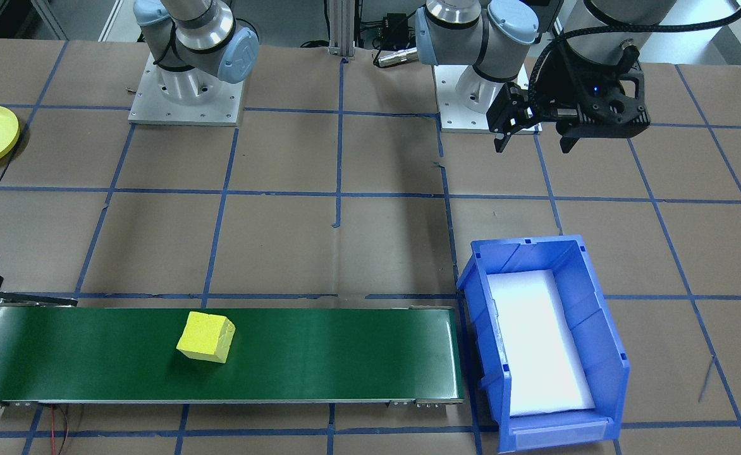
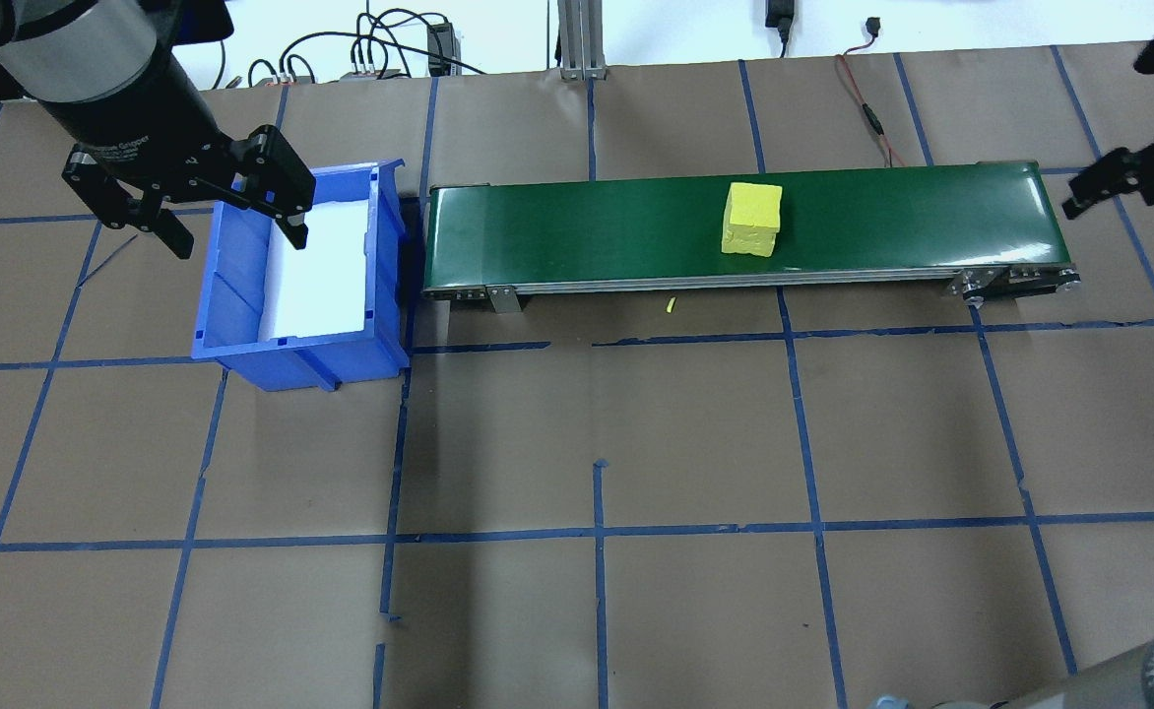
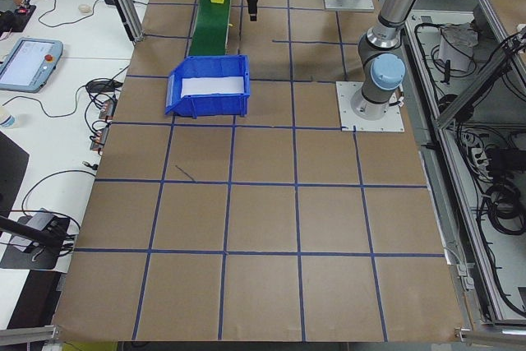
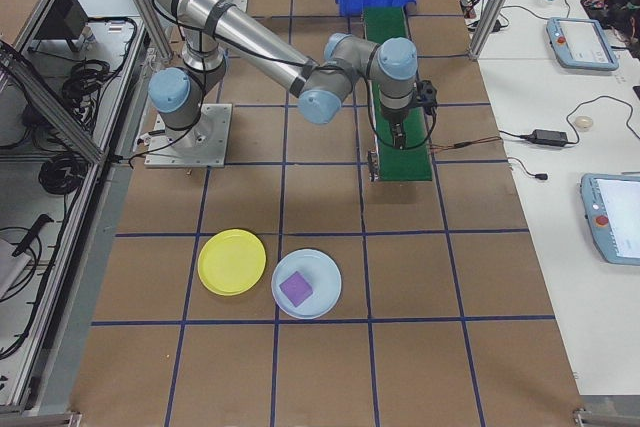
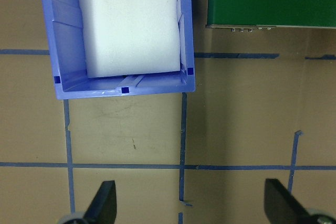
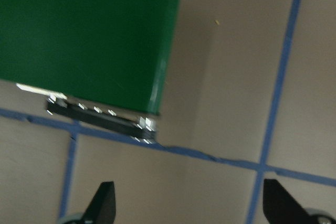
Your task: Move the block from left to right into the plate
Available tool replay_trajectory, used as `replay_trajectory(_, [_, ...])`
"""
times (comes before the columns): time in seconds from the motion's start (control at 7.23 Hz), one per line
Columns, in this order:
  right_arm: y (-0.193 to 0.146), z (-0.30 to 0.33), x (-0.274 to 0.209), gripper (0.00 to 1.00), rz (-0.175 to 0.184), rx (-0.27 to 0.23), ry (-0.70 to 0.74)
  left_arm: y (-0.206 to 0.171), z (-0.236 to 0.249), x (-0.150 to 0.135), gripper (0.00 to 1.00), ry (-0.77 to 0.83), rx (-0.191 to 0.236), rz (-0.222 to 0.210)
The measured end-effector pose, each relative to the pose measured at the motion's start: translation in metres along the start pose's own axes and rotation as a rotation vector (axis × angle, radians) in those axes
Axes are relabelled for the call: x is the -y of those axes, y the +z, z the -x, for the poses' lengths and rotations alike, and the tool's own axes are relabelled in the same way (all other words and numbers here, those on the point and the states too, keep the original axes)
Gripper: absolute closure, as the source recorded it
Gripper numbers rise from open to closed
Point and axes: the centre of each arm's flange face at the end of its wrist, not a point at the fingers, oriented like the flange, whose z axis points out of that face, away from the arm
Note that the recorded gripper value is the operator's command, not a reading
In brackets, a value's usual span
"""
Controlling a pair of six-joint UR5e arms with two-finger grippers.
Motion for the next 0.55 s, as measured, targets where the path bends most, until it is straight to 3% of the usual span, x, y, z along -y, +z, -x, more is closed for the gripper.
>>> replay_trajectory(0.14, [0.010, 0.028, 0.011, 0.02, -0.017, 0.076, 0.078, 0.000, 0.000, 0.000, 0.00, 0.000, 0.001, -0.001])
replay_trajectory(0.55, [0.047, 0.076, 0.025, 0.03, 0.018, 0.187, 0.256, -0.001, 0.000, -0.001, 0.00, 0.001, 0.002, -0.002])
